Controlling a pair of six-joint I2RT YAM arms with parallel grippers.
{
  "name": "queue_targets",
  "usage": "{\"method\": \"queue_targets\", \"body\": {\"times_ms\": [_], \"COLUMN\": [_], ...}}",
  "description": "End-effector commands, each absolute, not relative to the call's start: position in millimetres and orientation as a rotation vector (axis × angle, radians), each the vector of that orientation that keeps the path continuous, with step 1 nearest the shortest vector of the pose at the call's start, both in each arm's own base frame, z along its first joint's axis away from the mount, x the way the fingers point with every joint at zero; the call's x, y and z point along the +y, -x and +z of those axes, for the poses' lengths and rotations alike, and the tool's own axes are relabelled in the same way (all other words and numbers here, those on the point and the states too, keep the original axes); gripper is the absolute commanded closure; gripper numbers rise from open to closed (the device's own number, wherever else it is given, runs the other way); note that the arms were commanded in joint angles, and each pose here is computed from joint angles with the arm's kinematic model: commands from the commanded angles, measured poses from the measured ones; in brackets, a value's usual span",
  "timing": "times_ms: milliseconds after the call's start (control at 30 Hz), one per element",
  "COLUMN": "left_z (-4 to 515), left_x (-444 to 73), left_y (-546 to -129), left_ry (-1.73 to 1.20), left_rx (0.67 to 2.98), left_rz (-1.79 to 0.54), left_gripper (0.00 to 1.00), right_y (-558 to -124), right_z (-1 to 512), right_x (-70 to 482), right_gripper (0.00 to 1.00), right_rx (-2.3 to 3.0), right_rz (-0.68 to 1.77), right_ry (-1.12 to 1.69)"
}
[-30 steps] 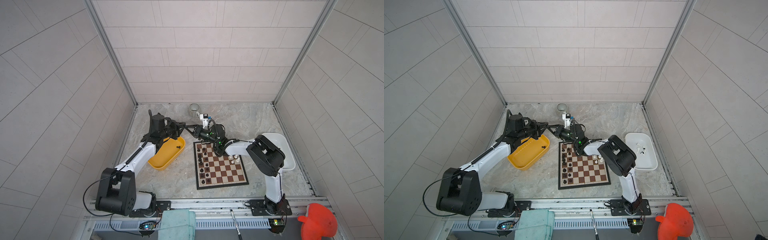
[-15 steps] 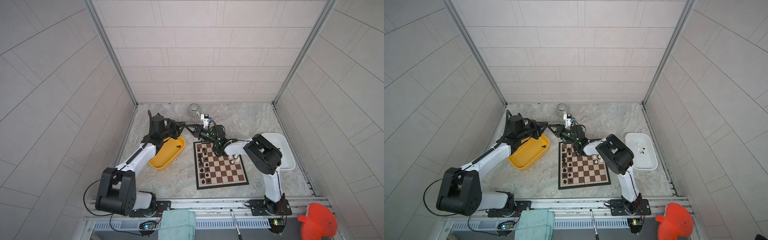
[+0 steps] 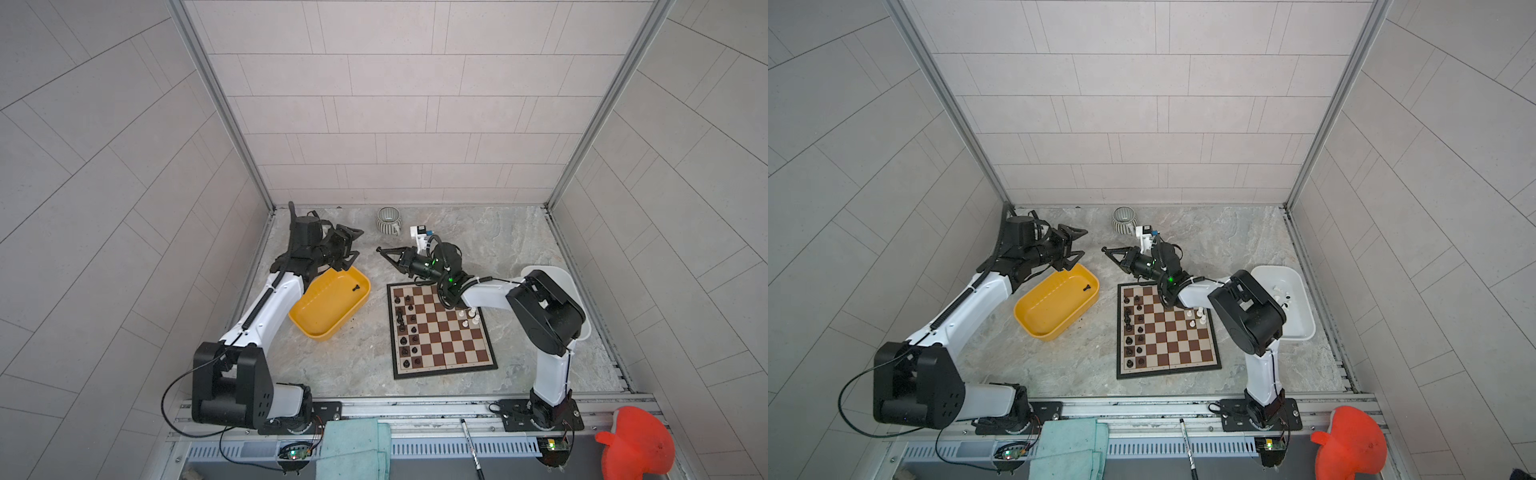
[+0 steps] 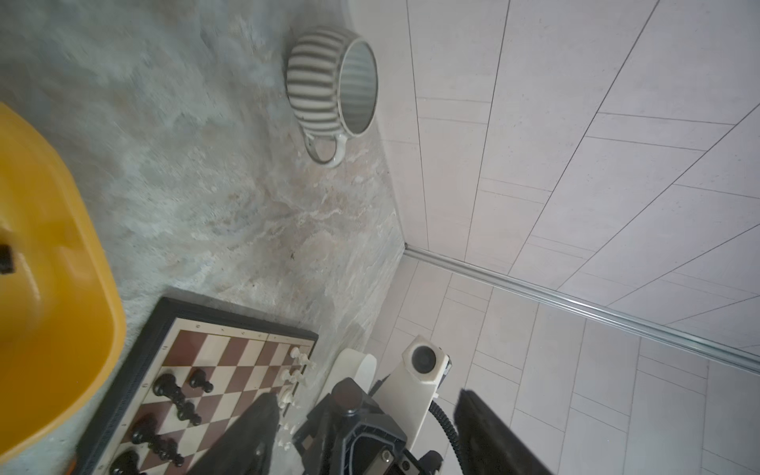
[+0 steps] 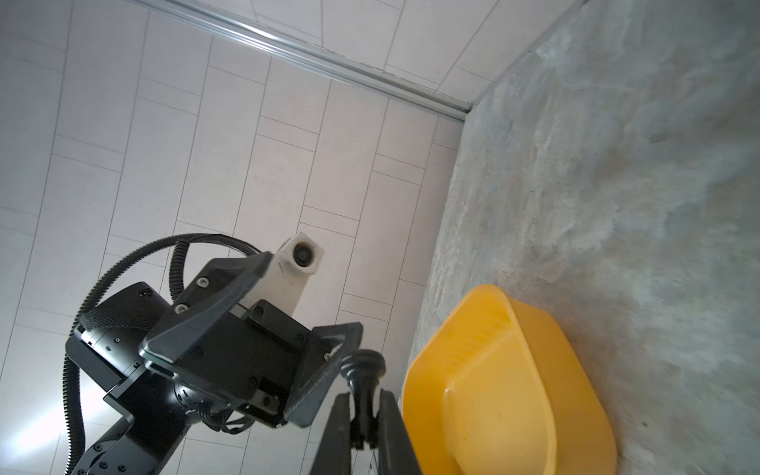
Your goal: Set up the chess pieces on the board
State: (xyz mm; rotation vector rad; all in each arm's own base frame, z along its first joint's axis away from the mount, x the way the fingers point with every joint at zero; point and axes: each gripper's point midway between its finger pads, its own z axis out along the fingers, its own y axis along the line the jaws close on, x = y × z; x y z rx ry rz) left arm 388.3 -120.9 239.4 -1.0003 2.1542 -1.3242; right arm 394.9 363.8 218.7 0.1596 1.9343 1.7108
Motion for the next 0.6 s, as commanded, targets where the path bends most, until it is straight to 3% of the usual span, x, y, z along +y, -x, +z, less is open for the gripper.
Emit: {"method": "queue_targets", "body": {"times_ms": [0,33,100,267,567], "left_z": [230,228,221,204,172], "left_x": [-107,-105,-103,-83,-59], "left_y": [-349,-340,-318,-278,-268], "left_ry": [0.776,0.707,0.571,0.336,0.366], "left_rx": [2.351,2.398,2.516,2.713,2.689], "left_rz": [-1.118,-1.070,-0.974,-0.678,-0.454], "left_gripper": [0.14,0.04,0.02,0.00,0.00], "right_y": [-363,-354,-338,-322,-325], "right_z": [207,203,201,202,181], "right_x": [341,330,302,257,278], "right_gripper": [1.00,1.00,1.00,1.00,1.00], "right_rx": [2.229,2.319,2.477,2.674,2.774], "right_rz": [1.454,1.290,0.932,0.457,0.060], "right_ry": [0.060,0.153,0.342,0.544,0.807]}}
